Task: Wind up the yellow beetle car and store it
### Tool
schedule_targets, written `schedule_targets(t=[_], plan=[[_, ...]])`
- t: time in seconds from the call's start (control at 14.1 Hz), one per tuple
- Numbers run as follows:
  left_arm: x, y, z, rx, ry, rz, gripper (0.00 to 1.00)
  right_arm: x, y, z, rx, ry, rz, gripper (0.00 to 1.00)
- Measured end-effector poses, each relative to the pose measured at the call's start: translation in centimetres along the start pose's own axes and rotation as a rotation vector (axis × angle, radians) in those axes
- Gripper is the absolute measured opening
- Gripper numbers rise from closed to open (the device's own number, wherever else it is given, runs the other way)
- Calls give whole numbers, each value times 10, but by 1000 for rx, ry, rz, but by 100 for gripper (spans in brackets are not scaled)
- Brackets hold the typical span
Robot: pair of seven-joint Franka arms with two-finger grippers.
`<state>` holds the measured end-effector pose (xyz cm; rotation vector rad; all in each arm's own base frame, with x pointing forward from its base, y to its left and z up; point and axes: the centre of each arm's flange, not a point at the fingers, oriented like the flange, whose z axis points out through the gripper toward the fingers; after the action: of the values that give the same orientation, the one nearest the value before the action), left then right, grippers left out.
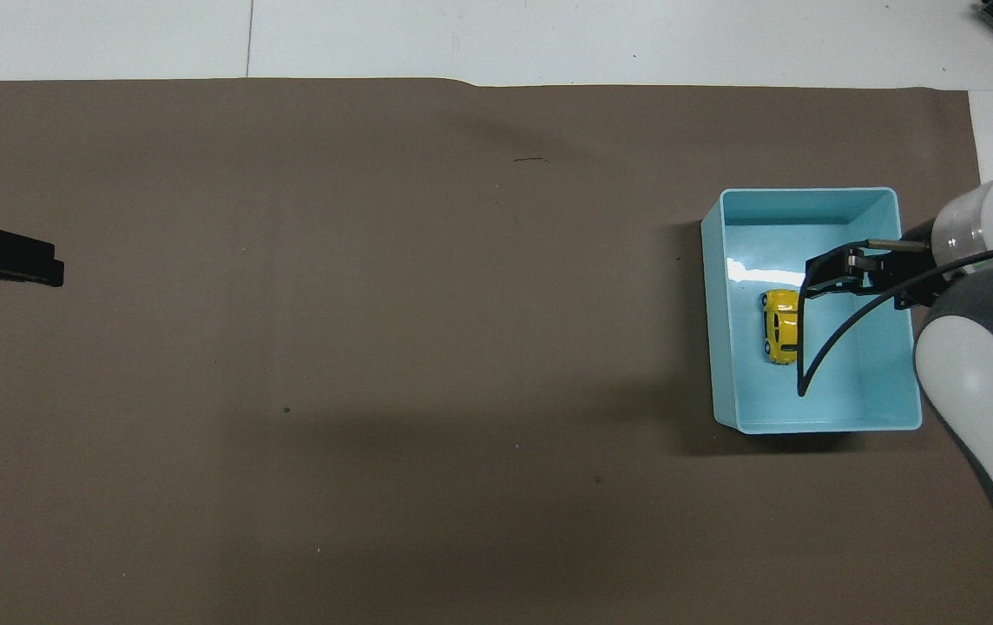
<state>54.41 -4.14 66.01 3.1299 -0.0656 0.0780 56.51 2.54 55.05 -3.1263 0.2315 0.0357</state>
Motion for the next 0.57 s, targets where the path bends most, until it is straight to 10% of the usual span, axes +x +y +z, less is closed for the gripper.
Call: schedule_targets(t=[0.57], plan=[[0, 0, 0, 0, 0, 0, 100, -19, 2, -72, 1, -5, 0, 100]])
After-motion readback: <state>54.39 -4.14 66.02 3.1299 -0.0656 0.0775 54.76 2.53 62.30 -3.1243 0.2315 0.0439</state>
